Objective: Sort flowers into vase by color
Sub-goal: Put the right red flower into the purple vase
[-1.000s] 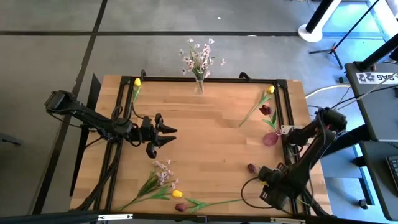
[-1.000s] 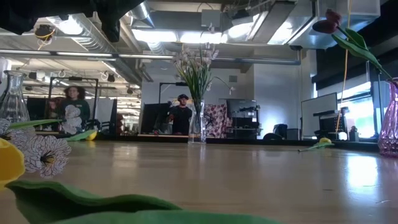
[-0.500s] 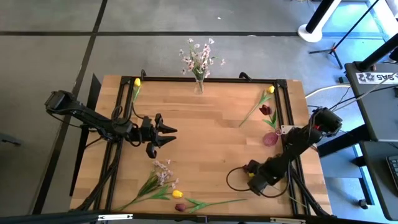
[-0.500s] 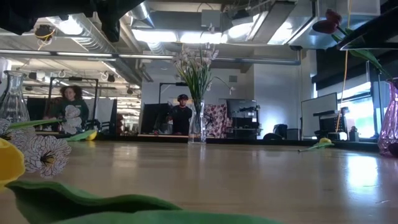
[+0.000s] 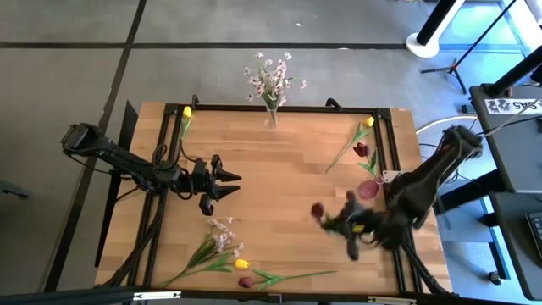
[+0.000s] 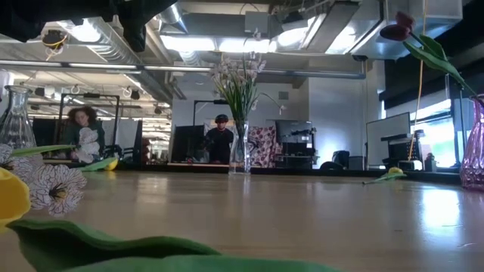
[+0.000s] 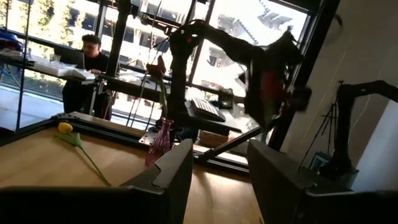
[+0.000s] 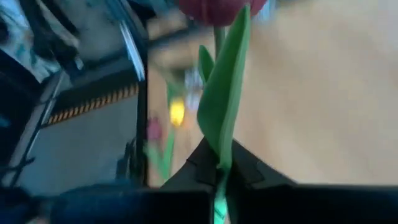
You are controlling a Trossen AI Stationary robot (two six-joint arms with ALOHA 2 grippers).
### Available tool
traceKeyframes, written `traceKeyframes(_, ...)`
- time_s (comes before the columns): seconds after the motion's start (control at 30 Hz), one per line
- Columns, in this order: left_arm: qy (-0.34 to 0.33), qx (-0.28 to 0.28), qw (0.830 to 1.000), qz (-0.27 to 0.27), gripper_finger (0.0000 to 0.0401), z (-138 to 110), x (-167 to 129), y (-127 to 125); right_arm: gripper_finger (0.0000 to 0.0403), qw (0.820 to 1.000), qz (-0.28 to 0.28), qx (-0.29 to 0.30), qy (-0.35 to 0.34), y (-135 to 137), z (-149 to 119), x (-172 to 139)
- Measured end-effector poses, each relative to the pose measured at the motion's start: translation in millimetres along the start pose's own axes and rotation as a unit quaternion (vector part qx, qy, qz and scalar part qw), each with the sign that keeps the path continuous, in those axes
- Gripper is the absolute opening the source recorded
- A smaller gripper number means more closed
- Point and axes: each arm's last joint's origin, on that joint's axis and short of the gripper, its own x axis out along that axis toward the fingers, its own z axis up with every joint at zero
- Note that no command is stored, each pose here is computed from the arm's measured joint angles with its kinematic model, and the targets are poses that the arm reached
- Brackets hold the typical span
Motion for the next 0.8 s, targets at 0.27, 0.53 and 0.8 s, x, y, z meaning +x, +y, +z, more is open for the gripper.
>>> traceKeyframes(0.27,0.001,0.0,1.0,0.0,0.0149,0,0,0,0.0005,0.959,0.181,-0.153,-0.157,-54,37,-52)
traceKeyframes(0.53,0.001,0.0,1.0,0.0,0.0149,0,0,0,0.0004,0.928,0.247,-0.175,-0.217,-123,36,-133)
traceKeyframes(0.8,0.003,0.001,1.0,0.001,0.0149,-1,0,0,0.0003,0.913,0.299,-0.146,-0.236,-169,11,-198)
